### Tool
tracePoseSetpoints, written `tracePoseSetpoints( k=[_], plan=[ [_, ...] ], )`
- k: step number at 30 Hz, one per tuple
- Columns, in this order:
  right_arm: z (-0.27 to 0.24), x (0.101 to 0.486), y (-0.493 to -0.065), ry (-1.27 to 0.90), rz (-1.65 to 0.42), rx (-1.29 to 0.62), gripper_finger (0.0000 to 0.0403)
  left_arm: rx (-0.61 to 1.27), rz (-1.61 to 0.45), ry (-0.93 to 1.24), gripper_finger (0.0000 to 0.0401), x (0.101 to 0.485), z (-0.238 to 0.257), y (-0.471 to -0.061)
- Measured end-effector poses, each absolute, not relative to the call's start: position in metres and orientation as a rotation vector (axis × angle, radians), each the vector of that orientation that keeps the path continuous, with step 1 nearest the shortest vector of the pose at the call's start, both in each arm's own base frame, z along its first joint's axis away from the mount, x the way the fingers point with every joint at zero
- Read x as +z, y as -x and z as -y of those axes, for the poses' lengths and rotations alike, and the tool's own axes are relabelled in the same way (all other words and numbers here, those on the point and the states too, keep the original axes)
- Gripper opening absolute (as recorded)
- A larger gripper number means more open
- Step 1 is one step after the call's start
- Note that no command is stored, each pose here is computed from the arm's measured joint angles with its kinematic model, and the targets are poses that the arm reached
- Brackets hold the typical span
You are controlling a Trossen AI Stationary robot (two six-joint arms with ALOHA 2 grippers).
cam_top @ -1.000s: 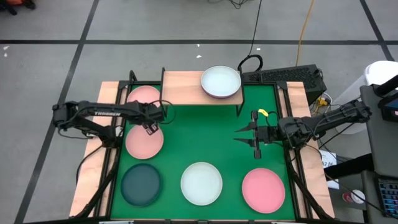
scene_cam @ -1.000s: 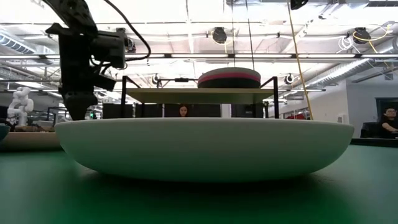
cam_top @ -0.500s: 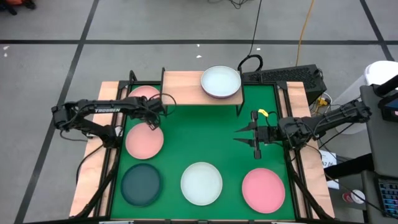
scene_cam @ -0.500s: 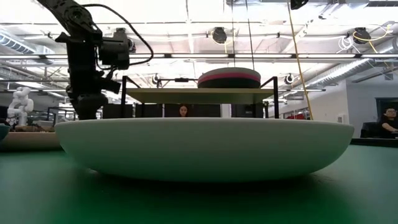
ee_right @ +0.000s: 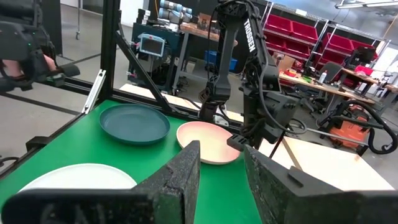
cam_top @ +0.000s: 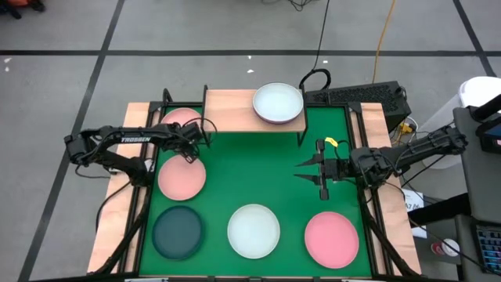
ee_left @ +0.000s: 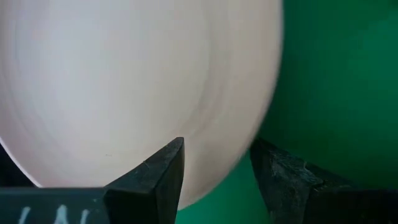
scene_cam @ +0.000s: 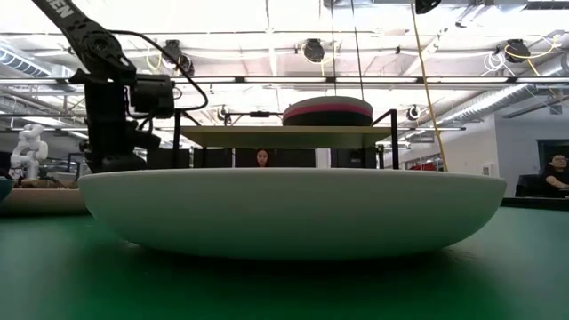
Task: Place and stack plates onto a shelf
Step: Stack the top light orange plate on top of white plate on the shelf
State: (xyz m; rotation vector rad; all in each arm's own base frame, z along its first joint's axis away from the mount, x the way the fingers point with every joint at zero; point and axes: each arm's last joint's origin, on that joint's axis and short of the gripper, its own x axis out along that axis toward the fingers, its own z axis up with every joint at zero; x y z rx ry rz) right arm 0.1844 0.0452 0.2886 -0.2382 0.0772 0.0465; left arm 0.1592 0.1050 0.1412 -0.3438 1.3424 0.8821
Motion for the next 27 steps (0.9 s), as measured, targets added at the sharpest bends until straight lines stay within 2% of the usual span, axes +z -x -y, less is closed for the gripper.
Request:
tracePoseSetpoints(
  k=[3,9,12,17,27],
  plan=[
    [-0.045,0.289,-0.184,0.238,-0.077,0.046,0.0110,0.895,-1.340,0.352,0.0158,0.141,-0.107,-0.158],
    [-0.045,0.289,-0.184,0.238,-0.077,0.046,0.0110,0.897,-1.326,0.360,0.0051,0.141,-0.108,-0.158],
    [-0.045,0.289,-0.184,0.238,-0.077,0.046,0.0110,0.923,-1.315,0.363,0.0015,0.143,-0.107,-0.159],
    [-0.045,0.288,-0.184,0.225,-0.079,0.046,0.0110,0.945,-1.316,0.420,0.0010,0.153,-0.099,-0.159],
    [-0.045,0.288,-0.184,0.210,-0.085,0.046,0.0110,0.954,-1.175,0.453,0.0010,0.213,-0.074,-0.164]
  ],
)
